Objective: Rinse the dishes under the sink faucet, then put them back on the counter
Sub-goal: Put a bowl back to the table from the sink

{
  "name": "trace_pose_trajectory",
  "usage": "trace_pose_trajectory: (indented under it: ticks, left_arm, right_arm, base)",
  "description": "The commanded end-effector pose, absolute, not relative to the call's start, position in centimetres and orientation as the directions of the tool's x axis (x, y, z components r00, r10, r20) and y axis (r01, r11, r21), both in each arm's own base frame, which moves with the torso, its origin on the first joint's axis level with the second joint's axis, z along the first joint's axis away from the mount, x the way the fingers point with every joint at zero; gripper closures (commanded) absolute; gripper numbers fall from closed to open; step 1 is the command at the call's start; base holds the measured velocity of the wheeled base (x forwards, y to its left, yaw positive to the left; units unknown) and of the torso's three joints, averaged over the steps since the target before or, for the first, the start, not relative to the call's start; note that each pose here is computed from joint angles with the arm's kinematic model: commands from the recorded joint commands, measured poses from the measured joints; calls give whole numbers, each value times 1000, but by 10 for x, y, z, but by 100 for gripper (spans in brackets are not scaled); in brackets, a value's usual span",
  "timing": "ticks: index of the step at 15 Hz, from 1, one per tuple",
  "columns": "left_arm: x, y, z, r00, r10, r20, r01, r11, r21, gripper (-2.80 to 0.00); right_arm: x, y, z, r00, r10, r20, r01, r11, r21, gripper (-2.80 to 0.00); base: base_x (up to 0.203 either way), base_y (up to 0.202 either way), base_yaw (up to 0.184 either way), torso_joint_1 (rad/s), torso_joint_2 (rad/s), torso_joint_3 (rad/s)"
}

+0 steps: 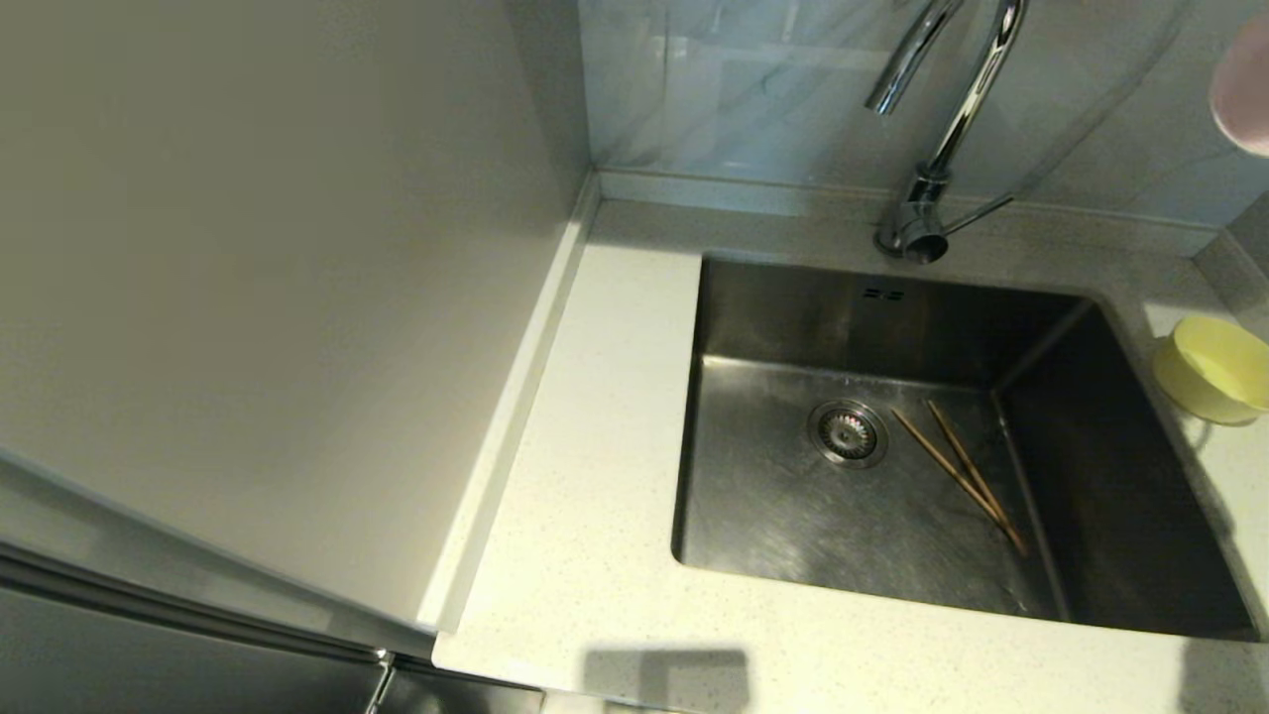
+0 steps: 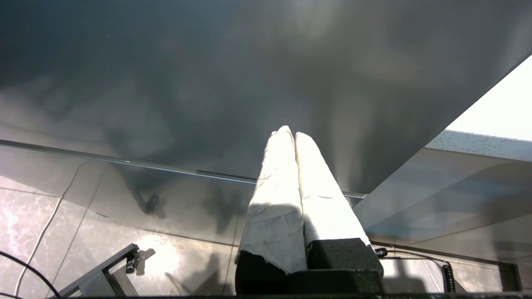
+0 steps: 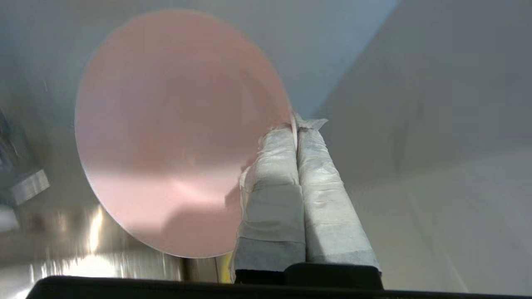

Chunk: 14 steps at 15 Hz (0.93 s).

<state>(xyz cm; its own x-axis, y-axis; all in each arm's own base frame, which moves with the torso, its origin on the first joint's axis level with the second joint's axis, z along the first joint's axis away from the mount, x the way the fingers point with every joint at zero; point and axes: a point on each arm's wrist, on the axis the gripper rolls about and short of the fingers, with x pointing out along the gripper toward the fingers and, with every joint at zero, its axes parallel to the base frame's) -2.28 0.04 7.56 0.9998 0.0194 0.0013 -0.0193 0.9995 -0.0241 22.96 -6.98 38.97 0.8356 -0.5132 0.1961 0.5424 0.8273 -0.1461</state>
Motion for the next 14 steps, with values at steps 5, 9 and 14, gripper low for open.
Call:
trace_pose_trajectory:
  ticks: [5,9,14]
  left_arm:
    - [-23,0,76,1000,20,5,-20,1000,-25,0]
    - [-23,0,76,1000,20,5,-20,1000,-25,0]
    - [-23,0,76,1000,20,5,-20,1000,-25,0]
  right_arm:
    - [218,-84,367,854,-512,-93,484,847,-221,0]
    - [207,-100,347,789,-546,-280,493,836,-241,0]
    - [196,-125,322,699,-594,-398,541,803,-249,0]
  base:
    - [0,0,0,0,0,0]
    - [0,0,0,0,0,0]
    - [0,0,0,0,0,0]
